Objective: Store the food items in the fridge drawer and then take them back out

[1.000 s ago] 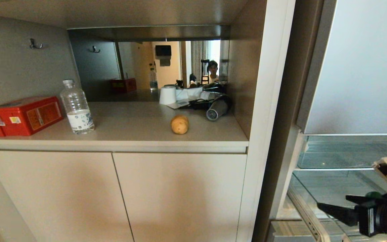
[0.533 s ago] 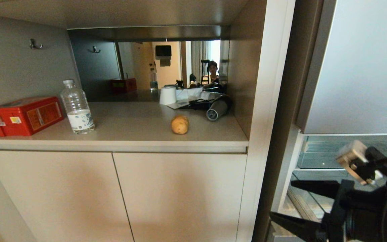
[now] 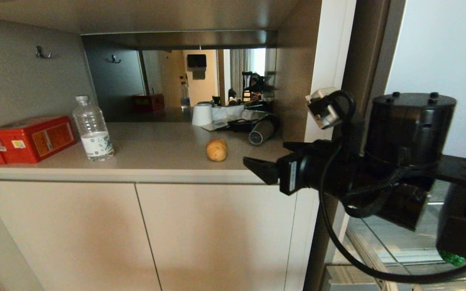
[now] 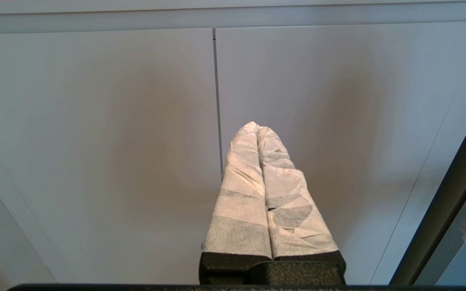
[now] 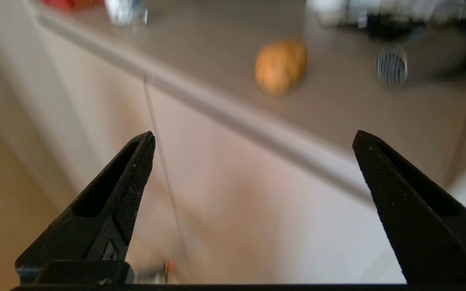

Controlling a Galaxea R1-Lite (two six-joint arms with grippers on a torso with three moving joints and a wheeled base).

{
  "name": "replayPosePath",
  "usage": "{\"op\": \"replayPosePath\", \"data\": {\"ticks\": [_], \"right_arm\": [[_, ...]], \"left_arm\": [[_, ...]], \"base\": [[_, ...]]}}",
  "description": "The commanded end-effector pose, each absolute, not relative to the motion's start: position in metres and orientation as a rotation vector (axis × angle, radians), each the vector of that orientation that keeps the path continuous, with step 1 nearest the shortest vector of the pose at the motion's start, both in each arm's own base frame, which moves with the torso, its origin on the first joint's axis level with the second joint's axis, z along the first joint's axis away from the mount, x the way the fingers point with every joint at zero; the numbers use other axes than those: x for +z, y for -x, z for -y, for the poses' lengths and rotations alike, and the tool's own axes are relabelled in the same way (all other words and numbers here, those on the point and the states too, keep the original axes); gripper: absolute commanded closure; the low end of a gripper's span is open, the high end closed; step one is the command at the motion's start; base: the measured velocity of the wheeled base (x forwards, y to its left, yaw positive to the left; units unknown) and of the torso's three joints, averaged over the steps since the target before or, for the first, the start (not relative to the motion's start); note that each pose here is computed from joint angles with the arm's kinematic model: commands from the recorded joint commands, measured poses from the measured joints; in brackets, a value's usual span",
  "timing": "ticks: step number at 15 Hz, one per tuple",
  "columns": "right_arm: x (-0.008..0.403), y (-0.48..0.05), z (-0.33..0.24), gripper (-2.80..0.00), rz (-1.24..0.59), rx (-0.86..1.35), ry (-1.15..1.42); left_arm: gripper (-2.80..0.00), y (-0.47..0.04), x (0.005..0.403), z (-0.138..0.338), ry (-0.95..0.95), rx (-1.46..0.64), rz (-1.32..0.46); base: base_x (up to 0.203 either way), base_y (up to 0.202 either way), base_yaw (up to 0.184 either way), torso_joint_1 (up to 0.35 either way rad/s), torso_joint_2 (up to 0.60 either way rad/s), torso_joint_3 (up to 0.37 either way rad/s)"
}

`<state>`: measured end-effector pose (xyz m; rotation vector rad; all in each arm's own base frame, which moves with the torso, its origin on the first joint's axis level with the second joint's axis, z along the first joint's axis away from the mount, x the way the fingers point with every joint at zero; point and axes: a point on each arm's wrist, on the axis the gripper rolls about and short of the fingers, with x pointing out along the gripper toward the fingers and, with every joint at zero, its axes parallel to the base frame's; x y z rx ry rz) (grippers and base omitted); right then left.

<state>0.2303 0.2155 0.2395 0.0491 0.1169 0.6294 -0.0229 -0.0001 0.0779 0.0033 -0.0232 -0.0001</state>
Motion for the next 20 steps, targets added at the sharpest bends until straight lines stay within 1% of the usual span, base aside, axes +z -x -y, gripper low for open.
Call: {"op": "replayPosePath", "data": {"ticks": [1,4,9,12,14,16,20], "right_arm": [[0.224,-0.255,-0.240,-2.80,-0.136,0.625,-0.040],[0.211,-0.284,-0.266,-2.80,-0.131,0.601,-0.036],[0.202,-0.338,-0.304,-2.80,-0.054,0.516,-0.067],[0.195,-0.370,-0.326,-2.80,0.020,0.423,-0.094],[0.183,-0.390,-0.340,-2.80,0.061,0.357,-0.087],[0.168,-0.398,-0.345,-2.80,0.062,0.321,-0.014],[0.157,-0.402,-0.346,-2.80,0.040,0.314,0.005]], "left_arm": [[0.00,0.022,0.075,0.000,-0.003,0.000,0.012],[0.00,0.022,0.075,0.000,-0.003,0.000,0.012],[0.00,0.022,0.075,0.000,-0.003,0.000,0.012],[0.00,0.022,0.075,0.000,-0.003,0.000,0.012],[0.00,0.022,0.075,0.000,-0.003,0.000,0.012],[0.00,0.022,0.075,0.000,-0.003,0.000,0.013],[0.00,0.022,0.075,0.000,-0.003,0.000,0.013]], "base": [[0.000,0.000,0.000,0.000,0.00,0.000],[0.000,0.000,0.000,0.000,0.00,0.000],[0.000,0.000,0.000,0.000,0.00,0.000],[0.000,0.000,0.000,0.000,0.00,0.000],[0.000,0.000,0.000,0.000,0.00,0.000],[0.000,0.000,0.000,0.000,0.00,0.000],[0.000,0.000,0.000,0.000,0.00,0.000]]}}
